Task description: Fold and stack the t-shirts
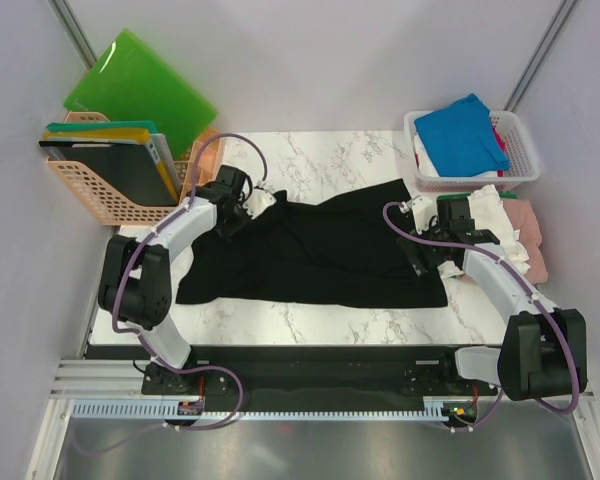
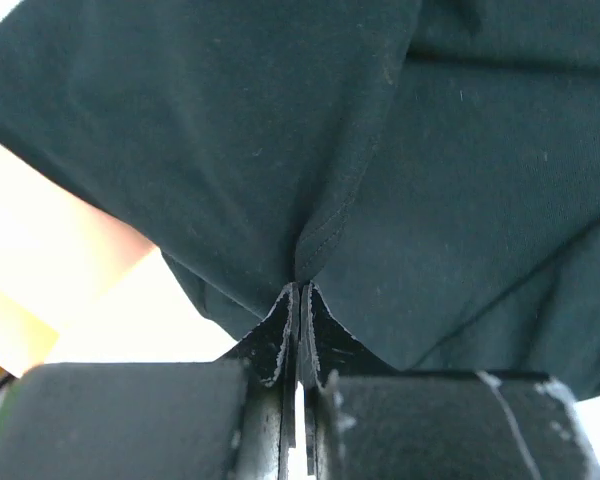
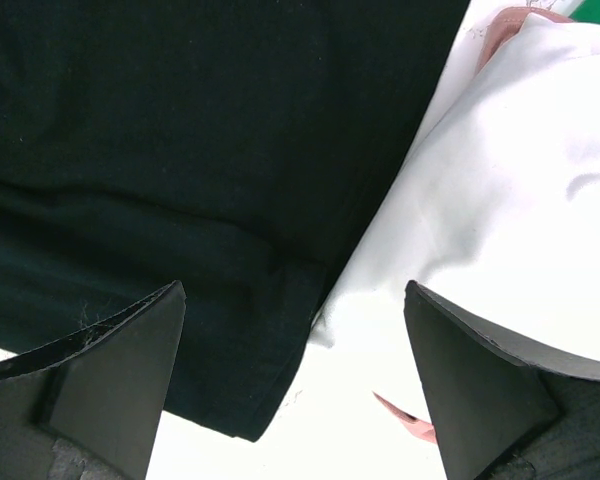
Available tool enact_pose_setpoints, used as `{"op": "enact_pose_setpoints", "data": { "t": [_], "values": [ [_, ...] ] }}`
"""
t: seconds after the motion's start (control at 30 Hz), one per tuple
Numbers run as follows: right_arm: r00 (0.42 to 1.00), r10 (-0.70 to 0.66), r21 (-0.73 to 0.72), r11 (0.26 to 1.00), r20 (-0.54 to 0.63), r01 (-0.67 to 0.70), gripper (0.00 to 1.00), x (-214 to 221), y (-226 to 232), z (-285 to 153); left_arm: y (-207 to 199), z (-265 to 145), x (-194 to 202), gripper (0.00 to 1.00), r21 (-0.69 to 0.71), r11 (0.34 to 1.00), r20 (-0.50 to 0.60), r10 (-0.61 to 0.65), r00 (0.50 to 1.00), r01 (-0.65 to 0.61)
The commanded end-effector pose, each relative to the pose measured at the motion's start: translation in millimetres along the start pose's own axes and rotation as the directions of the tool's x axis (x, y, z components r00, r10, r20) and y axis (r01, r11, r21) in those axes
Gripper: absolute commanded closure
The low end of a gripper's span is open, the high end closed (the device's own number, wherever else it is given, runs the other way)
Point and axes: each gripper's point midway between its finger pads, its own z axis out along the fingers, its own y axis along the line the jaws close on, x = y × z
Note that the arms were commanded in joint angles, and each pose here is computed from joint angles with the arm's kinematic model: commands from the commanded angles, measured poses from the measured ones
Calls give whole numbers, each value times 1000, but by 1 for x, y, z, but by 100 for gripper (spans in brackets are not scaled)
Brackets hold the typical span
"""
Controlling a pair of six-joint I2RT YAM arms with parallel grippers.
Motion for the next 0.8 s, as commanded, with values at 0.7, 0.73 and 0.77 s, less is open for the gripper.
{"op": "enact_pose_setpoints", "data": {
  "t": [0.7,0.73,0.77],
  "values": [
    [1000,-14,-11,1000,16,15,2,-3,2,-2,98,-98,-51,98,-189,977,221,-54,974,97],
    [1000,-14,-12,1000,15,14,2,-2,2,-2,98,-100,-50,98,-190,977,221,-57,974,100],
    [1000,-13,-10,1000,12,13,2,-2,1,-1,97,-103,-48,98,-187,977,223,-61,973,104]
  ]
}}
